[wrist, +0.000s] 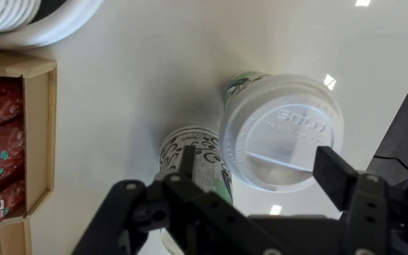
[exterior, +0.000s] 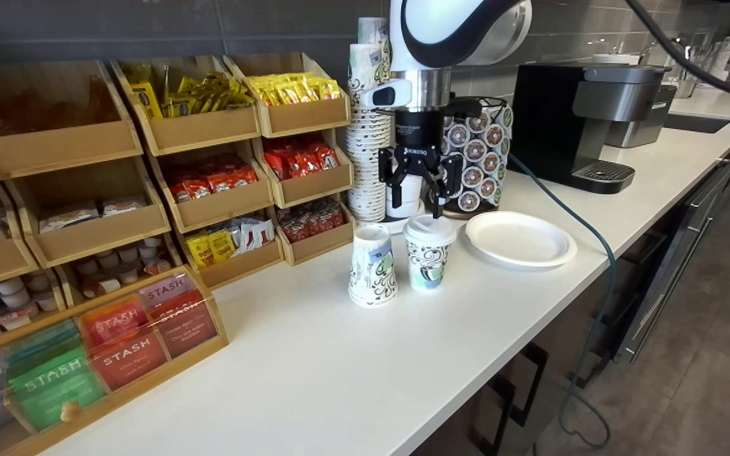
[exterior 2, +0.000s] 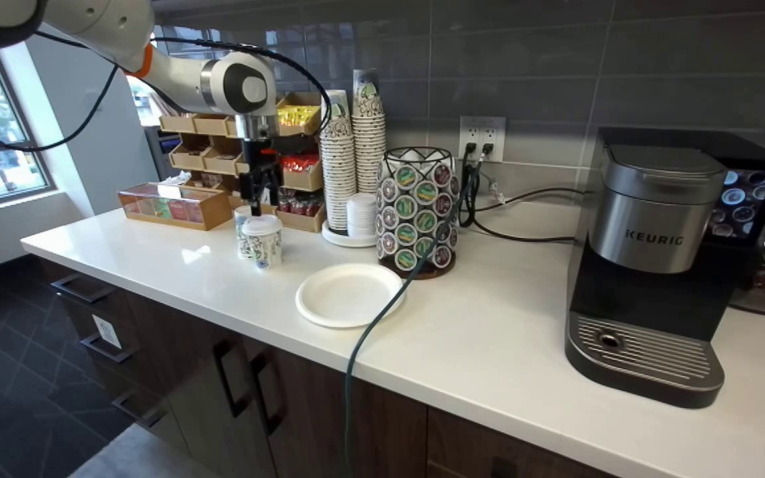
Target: Secure the lid on the cup
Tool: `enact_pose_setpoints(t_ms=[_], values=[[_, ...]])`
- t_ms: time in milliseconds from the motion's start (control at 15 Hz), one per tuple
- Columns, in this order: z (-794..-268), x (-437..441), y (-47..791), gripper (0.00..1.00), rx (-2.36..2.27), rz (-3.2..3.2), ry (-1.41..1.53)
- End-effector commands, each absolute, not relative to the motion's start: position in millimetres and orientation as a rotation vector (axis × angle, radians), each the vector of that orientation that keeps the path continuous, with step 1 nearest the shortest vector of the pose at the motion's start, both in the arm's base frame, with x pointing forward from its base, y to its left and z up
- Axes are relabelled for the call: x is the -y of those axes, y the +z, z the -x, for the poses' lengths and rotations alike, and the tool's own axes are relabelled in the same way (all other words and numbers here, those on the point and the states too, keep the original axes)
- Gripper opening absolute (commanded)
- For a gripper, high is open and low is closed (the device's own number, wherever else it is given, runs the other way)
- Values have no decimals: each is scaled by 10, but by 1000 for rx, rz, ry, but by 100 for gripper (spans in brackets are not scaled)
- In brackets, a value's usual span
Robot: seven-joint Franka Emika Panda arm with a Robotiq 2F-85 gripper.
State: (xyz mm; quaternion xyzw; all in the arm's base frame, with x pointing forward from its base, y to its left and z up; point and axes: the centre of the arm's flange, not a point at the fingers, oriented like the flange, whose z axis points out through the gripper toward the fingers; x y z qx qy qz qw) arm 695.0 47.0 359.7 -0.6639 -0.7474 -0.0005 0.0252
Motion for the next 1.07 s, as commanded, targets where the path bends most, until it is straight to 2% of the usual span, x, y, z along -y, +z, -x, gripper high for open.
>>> enact_pose_setpoints(t_ms=[0,400,1000], values=[[-6861,-446,3727,100,2333,2036,-17],[-6394,-265,4070,100,1983,2256,-50],[-5129,263,4297,100,1406,2425,-312]])
